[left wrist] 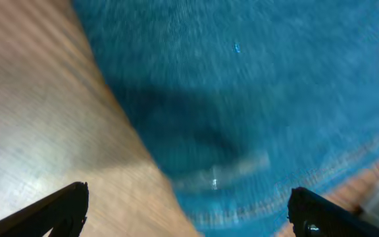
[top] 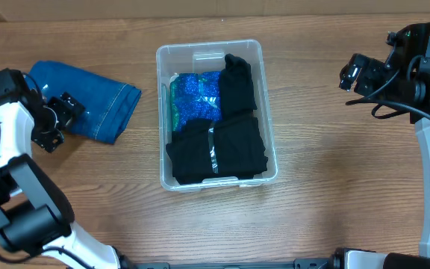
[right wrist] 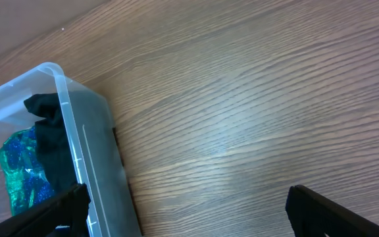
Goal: Pack container
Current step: 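Grasp the folded blue denim with the left gripper and lift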
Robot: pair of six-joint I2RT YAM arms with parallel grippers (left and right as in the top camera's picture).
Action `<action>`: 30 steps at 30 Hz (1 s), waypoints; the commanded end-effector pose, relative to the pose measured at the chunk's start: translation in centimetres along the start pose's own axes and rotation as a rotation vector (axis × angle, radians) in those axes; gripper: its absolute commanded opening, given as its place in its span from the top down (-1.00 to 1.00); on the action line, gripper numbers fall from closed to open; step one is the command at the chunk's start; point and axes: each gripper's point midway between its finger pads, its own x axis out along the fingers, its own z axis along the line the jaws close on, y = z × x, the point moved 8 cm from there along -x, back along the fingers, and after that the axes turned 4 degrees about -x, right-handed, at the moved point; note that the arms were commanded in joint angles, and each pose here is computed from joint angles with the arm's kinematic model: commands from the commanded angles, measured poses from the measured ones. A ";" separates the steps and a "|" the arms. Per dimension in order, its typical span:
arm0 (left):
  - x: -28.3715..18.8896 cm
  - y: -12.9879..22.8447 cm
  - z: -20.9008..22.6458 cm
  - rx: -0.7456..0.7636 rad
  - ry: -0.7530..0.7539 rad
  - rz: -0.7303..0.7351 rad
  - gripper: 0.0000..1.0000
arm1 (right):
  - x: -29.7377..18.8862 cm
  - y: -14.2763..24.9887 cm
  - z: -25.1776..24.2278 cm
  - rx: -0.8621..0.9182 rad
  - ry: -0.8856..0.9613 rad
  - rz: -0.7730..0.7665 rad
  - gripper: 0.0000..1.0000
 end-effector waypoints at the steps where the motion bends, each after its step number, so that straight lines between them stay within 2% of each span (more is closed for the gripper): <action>1: 2.8 -0.4 0.5 0.004 0.024 0.045 -1.00 | -0.3 -0.1 0.1 -0.003 -0.004 -0.011 -1.00; 9: 4.2 -1.5 2.0 -0.054 -0.091 -0.028 -1.00 | -0.3 -0.1 -0.1 -0.005 0.015 -0.014 -1.00; 17: 7.3 -0.2 3.0 -0.044 -0.007 -0.050 -1.00 | -0.3 0.0 -0.1 -0.005 0.015 -0.012 -1.00; 24: 8.4 0.4 1.5 0.043 0.196 -0.055 -1.00 | -0.3 0.0 -0.1 -0.005 0.015 -0.008 -1.00; 30: 8.6 0.7 1.7 -0.022 0.198 -0.048 -0.97 | -0.3 0.0 -0.1 -0.005 0.015 -0.008 -1.00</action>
